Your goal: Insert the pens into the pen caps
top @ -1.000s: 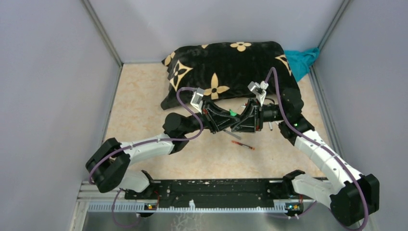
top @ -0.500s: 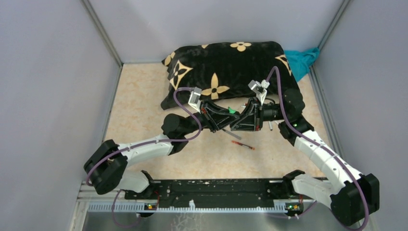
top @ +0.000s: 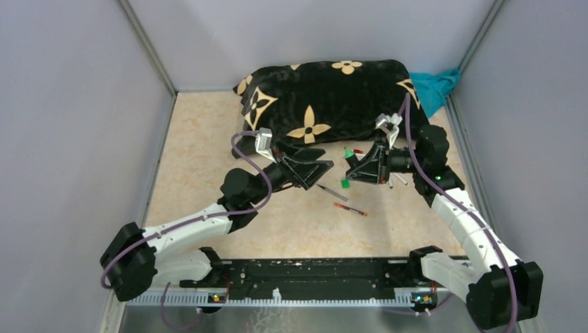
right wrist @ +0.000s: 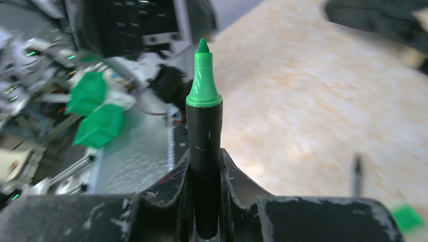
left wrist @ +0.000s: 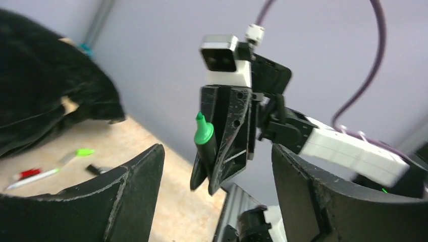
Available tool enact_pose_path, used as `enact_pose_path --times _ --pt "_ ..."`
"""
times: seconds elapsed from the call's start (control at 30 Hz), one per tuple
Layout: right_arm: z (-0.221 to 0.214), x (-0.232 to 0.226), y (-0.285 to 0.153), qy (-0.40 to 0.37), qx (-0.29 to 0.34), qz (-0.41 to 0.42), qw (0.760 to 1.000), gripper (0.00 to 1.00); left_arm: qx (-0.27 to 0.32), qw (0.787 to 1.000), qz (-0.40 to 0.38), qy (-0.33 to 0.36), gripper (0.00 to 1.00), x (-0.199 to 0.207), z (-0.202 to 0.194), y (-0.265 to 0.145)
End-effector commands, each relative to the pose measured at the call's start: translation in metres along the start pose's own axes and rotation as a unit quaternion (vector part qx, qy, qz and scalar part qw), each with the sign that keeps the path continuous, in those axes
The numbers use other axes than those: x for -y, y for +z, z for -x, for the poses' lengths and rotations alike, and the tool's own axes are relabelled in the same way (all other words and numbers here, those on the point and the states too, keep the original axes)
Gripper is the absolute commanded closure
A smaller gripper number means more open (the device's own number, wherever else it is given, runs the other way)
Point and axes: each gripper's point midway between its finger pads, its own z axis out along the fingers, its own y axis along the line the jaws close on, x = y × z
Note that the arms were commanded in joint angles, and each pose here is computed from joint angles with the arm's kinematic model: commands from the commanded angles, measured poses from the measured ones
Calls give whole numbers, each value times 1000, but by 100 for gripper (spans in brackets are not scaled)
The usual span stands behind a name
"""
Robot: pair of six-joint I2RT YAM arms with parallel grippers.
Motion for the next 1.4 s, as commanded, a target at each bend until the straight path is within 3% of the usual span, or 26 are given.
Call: enact_pose_path --times 0.0,0.07,0.2,0.37,0.43,0.53,0.6,0.83,1.07,1.27,1.37 --pt "-23 50 -38 -13 -4 -130 991 100 -22 983 185 4 17 -67 -13 -25" --pt "-37 82 -60 -25 -18 -208 978 100 -54 970 239 -9 19 -84 -24 -29" --pt "-51 125 -102 -27 -35 -328 944 100 -134 934 327 -46 36 -117 -60 -26" --pt "-56 149 -122 -25 -25 -378 925 100 -251 850 455 -85 38 -166 -121 -35" --pt "-57 154 -127 -24 -21 -387 922 100 -294 806 506 -86 37 -185 -143 -44" --pt "-60 157 -128 -25 -19 -390 920 100 -329 756 561 -76 37 -211 -167 -46" --pt "-60 158 -128 -25 -16 -390 920 100 -343 736 580 -69 39 -219 -178 -42" --pt "-62 160 -128 -22 -10 -387 922 100 -377 704 598 -72 47 -234 -214 -36" --pt "-62 162 -125 -16 -4 -376 926 100 -381 705 595 -66 48 -238 -226 -22" --pt "-62 162 -126 -16 -2 -374 927 100 -399 663 632 -48 48 -247 -237 -33" --pt "-62 163 -127 -14 -1 -376 926 100 -400 653 641 -44 50 -249 -237 -35"
